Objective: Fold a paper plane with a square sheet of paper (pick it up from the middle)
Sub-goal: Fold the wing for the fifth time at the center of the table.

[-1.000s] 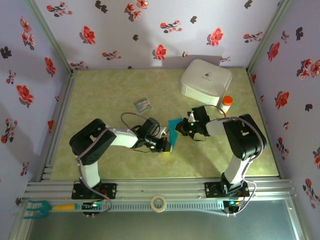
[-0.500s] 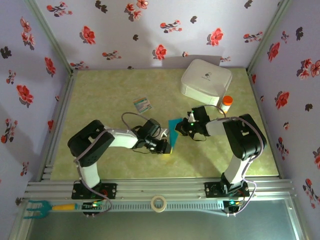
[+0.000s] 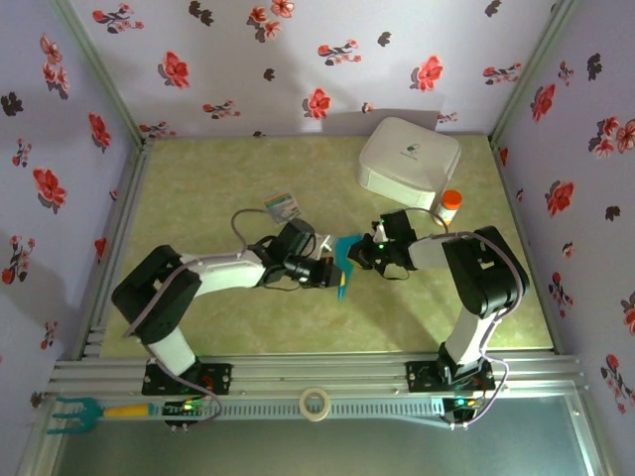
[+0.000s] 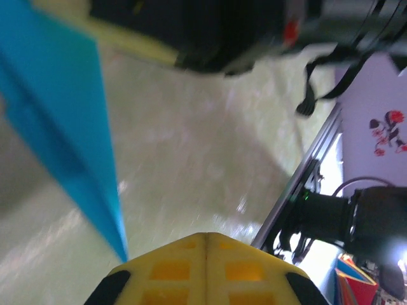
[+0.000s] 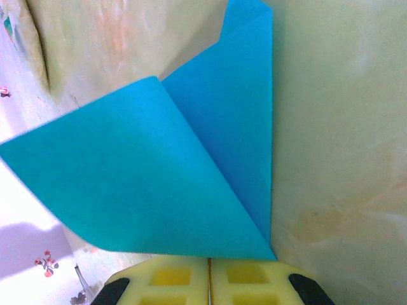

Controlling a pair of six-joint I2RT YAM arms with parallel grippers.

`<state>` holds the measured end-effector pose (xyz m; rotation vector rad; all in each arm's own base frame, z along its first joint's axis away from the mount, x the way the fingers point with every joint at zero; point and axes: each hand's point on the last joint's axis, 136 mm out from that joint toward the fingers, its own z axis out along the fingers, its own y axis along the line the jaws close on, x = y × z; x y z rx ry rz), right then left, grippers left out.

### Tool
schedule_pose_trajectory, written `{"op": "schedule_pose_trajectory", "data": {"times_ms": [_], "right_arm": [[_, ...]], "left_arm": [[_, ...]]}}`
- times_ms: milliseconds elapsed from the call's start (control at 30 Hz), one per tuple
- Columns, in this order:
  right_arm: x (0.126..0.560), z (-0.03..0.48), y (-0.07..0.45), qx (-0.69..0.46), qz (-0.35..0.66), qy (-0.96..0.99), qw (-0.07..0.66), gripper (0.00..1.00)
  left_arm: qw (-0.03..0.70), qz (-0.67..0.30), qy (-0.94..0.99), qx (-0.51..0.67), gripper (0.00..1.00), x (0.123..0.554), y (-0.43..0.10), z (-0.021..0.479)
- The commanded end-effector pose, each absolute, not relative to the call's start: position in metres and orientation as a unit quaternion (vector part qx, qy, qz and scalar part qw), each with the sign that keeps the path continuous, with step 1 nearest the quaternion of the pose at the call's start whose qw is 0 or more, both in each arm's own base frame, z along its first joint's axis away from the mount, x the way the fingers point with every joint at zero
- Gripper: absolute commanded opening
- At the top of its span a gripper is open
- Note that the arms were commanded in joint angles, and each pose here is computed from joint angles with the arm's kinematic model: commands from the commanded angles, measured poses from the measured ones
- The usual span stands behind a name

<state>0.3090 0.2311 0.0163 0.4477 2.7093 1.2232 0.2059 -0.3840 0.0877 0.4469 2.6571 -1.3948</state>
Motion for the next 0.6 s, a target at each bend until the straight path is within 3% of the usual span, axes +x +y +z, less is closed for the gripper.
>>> {"op": "schedule_pose_trajectory", "data": {"times_ms": [0,567], "right_arm": [[0.300,-0.010,0.212,0.180,0.344,0.920,0.056,0.09],[0.300,-0.006,0.211,0.180,0.343,0.920,0.058,0.09]], "left_arm": [[0.036,-0.479,0.864,0.152,0.00,0.214,-0.404,0.088],[0.006,-0.435,0.888,0.149,0.00,0.226,-0.406,0.030]]}}
